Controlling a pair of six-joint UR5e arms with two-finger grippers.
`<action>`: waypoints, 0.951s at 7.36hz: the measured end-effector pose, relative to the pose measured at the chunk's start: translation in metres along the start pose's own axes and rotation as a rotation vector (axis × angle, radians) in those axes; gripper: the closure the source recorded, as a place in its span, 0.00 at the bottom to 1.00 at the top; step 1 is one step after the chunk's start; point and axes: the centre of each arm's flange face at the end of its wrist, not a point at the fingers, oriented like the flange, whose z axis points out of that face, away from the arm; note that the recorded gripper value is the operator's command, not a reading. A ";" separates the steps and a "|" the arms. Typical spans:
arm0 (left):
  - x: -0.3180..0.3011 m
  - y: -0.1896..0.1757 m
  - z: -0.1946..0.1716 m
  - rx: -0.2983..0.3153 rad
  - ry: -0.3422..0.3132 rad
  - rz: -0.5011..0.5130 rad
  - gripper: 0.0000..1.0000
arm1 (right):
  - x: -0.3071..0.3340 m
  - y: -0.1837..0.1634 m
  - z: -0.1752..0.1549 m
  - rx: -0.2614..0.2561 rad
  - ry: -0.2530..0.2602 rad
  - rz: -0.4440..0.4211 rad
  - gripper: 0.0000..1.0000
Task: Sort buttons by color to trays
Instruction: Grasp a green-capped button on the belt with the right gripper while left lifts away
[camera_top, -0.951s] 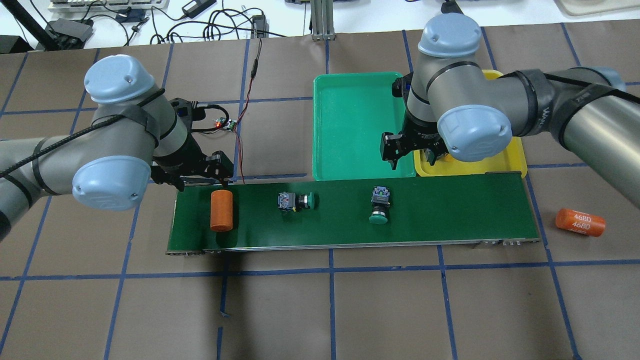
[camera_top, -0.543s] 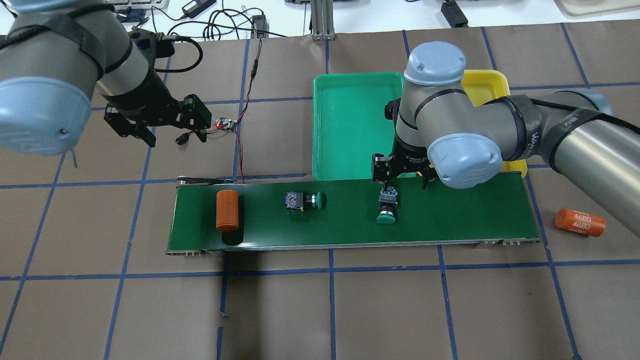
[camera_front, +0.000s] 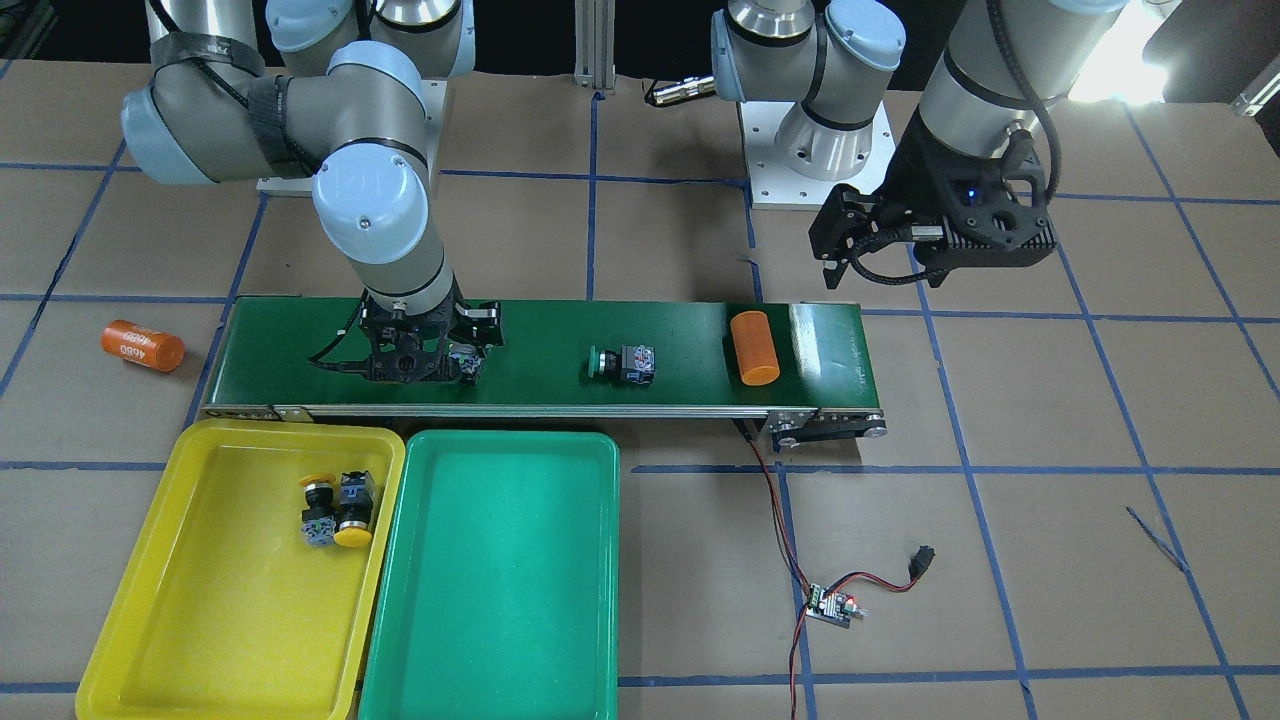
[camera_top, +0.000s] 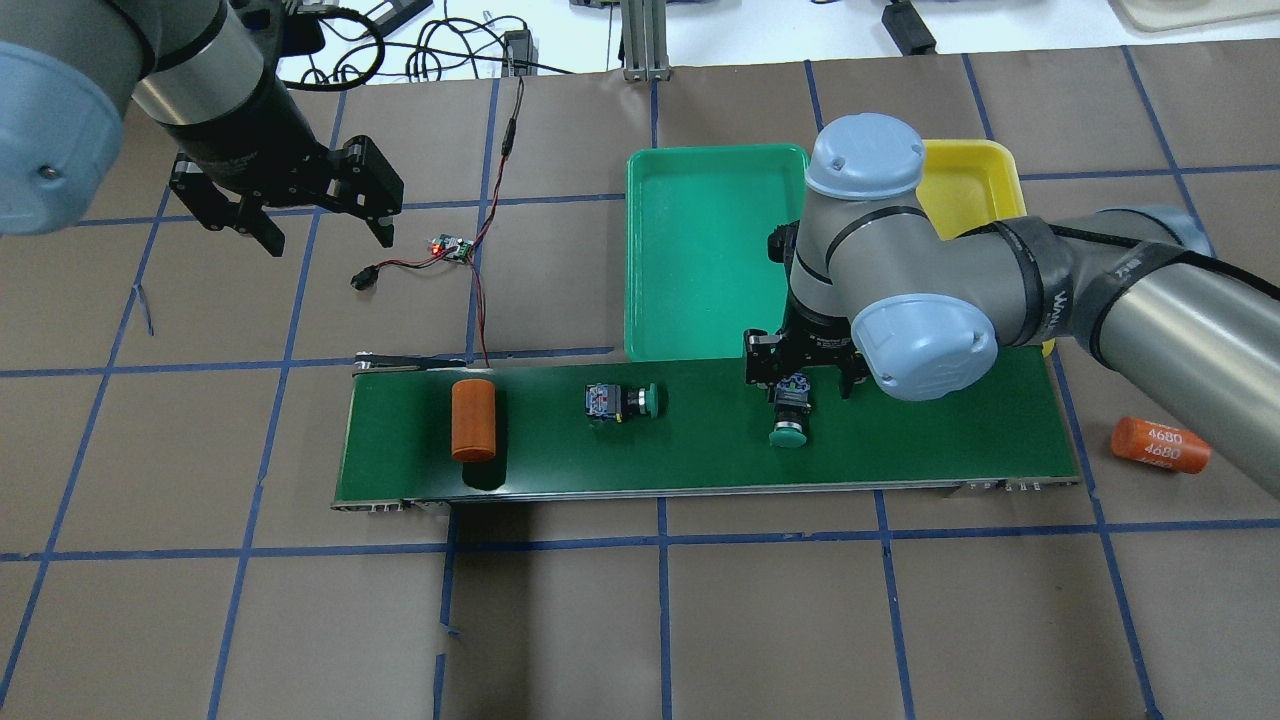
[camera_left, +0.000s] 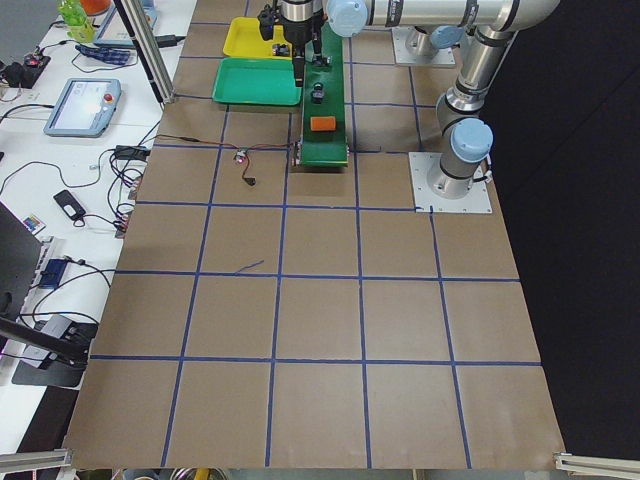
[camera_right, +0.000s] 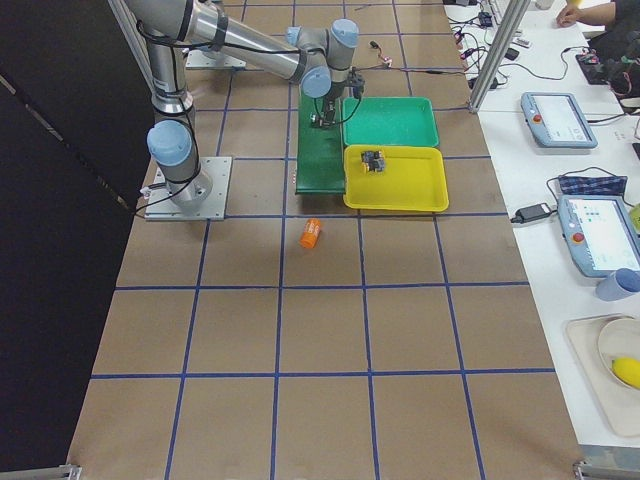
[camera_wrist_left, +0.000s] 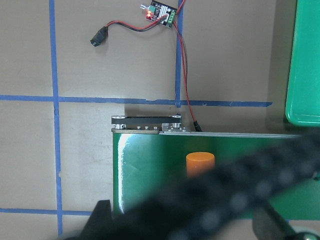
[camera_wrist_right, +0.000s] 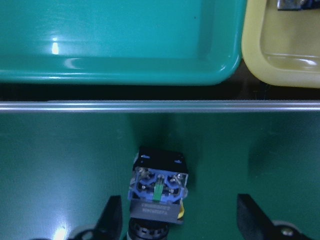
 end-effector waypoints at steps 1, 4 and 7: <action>-0.001 0.000 -0.002 0.002 0.003 -0.014 0.00 | 0.001 0.003 0.007 0.009 -0.001 -0.001 0.53; -0.004 0.001 0.002 -0.011 -0.005 -0.022 0.00 | 0.001 0.001 0.006 0.040 -0.001 -0.002 0.79; -0.005 -0.001 -0.003 0.000 -0.005 -0.022 0.00 | -0.003 -0.034 -0.042 0.126 -0.003 -0.001 0.80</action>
